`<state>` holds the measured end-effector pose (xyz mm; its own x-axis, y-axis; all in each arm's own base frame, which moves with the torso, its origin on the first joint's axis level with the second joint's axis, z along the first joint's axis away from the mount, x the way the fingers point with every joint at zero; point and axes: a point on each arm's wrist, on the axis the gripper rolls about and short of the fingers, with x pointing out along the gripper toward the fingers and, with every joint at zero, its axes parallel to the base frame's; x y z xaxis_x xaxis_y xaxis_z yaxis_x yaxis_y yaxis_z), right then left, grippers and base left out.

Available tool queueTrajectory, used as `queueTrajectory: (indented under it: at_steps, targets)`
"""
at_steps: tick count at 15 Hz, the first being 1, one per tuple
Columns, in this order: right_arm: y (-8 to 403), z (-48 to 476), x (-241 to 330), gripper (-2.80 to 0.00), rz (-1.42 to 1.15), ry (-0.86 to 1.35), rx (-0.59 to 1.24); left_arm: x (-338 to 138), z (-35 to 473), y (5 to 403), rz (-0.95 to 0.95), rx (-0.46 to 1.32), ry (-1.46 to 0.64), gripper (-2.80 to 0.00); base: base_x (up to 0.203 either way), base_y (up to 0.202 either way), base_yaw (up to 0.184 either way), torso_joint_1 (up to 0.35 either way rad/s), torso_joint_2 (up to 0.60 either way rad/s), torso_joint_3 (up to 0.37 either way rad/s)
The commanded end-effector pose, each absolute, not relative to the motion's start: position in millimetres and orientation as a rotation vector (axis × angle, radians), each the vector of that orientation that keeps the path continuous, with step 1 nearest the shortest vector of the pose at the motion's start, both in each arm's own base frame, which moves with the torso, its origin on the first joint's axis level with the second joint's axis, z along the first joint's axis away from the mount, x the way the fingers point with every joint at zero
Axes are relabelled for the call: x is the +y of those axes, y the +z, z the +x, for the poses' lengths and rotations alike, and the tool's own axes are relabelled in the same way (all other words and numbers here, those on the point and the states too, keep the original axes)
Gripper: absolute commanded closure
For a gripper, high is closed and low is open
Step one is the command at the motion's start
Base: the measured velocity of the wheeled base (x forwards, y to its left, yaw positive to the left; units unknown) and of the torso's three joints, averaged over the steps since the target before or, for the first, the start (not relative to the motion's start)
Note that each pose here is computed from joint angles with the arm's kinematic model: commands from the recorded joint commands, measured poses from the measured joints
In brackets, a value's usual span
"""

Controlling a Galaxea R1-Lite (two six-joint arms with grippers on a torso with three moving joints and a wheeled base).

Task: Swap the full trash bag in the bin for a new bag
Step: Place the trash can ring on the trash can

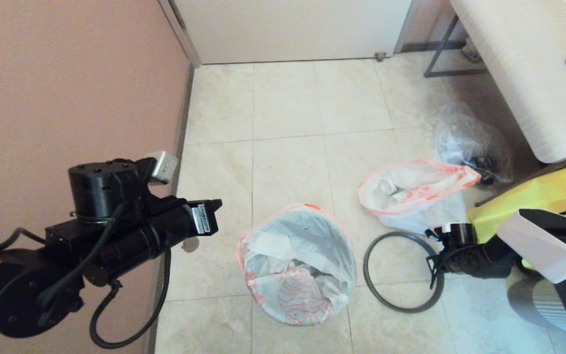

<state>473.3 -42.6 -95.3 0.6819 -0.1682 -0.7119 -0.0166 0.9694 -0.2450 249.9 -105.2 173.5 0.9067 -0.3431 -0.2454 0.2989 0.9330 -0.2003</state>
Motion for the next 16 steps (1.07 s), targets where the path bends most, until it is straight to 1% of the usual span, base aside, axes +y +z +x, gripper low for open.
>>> queueTrajectory:
  at_steps: [1,4,7,8,12,14,16]
  targets:
    - [-119.5,476.8,-46.8,-2.80,-0.238,-0.090,0.840,-106.2,252.1,169.8,-0.159,0.292,-0.332,0.00,0.000,0.000,0.000,0.000,0.00,0.000]
    - [-122.6,489.3,-56.5,-2.80,-0.233,-0.108,0.817,-106.2,252.1,170.1,-0.160,0.290,-0.332,0.00,0.000,0.000,0.000,0.000,0.00,0.000]
    - [-130.5,495.8,-70.2,-2.80,-0.229,-0.121,0.870,-106.3,252.2,171.3,-0.161,0.285,-0.333,0.00,0.000,0.000,0.000,0.000,0.00,0.000]
    - [-133.0,494.4,-70.6,0.00,-0.230,-0.119,0.887,-106.0,251.7,172.2,-0.161,0.282,-0.333,0.00,0.000,0.000,0.000,0.000,0.00,0.000]
    - [-132.1,490.3,-69.1,0.00,-0.228,-0.118,0.917,-104.8,248.9,180.3,-0.167,0.253,-0.335,0.00,0.000,0.000,0.000,0.000,0.00,0.000]
    - [-120.4,482.3,-65.7,0.00,-0.221,-0.118,0.938,-103.6,246.2,185.8,-0.165,0.232,-0.334,0.00,0.000,0.000,0.000,0.000,0.00,0.000]
    - [-91.6,468.8,-59.4,0.00,-0.207,-0.135,0.931,-101.8,242.0,197.0,-0.171,0.194,-0.337,0.00,0.000,0.000,0.000,0.000,0.00,0.000]
